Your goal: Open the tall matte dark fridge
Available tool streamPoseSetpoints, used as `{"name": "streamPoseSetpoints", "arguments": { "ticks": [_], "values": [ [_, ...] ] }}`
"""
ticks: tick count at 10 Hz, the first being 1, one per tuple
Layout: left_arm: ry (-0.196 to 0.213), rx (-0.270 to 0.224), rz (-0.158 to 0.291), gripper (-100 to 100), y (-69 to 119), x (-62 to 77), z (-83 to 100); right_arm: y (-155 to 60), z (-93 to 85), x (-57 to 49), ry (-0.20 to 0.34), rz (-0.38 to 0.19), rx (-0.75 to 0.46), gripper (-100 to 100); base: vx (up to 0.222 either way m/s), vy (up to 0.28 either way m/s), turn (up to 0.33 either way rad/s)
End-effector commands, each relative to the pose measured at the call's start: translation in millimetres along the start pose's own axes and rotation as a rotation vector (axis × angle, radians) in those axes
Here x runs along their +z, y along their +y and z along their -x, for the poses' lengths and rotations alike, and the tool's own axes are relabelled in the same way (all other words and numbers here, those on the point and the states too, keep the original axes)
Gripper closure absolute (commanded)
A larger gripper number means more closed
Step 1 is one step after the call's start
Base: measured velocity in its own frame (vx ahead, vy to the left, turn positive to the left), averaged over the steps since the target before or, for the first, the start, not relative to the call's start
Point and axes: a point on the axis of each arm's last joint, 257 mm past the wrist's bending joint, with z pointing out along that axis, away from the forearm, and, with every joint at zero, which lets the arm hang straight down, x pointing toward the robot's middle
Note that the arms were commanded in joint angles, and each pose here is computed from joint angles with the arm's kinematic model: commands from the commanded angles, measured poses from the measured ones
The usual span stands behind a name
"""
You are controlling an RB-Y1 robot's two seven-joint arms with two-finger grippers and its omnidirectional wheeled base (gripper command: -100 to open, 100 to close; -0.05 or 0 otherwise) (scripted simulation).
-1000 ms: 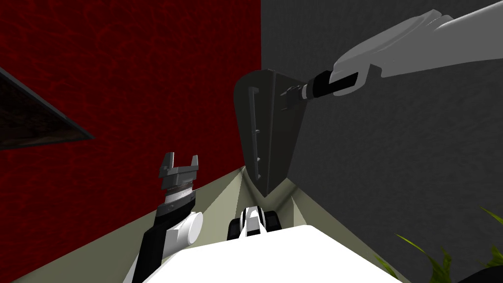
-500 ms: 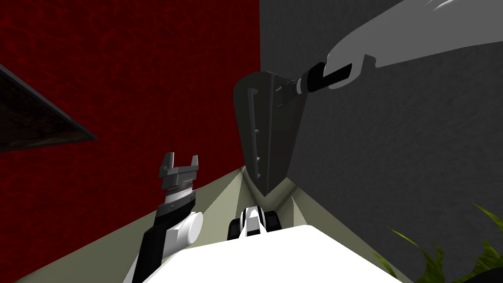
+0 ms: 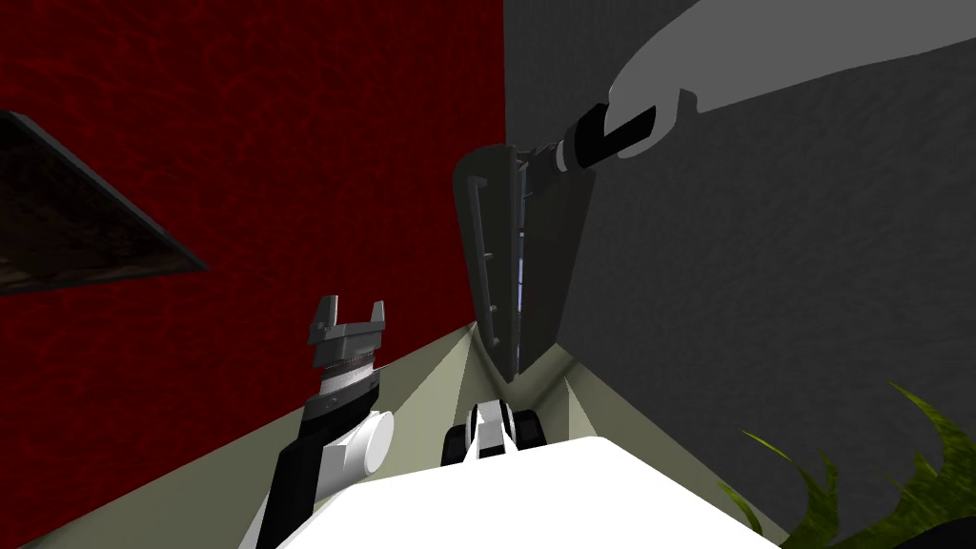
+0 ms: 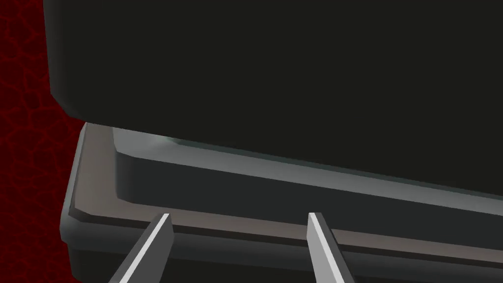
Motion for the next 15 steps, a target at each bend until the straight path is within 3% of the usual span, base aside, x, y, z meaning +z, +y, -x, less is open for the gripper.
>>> {"name": "streamPoseSetpoints", "arguments": {
  "ticks": [1, 2, 3, 15],
  "values": [
    [0.000, 0.000, 0.000, 0, 0.0, 0.0, 0.0, -11.1, 8.8, -0.1, -0.009, -0.006, -0.029, -100, -0.028, 0.014, -0.009],
    [0.000, 0.000, 0.000, 0, 0.0, 0.0, 0.0, -11.9, 11.2, -0.1, -0.014, -0.005, -0.034, -100, -0.029, 0.010, -0.016],
    [0.000, 0.000, 0.000, 0, 0.0, 0.0, 0.0, -10.3, 14.3, 0.7, -0.021, 0.001, -0.036, 100, -0.024, 0.012, -0.002],
    [0.000, 0.000, 0.000, 0, 0.0, 0.0, 0.0, -6.2, -21.9, 13.2, 0.108, 0.041, -0.019, 100, -0.028, 0.278, -0.122]
  ]
}}
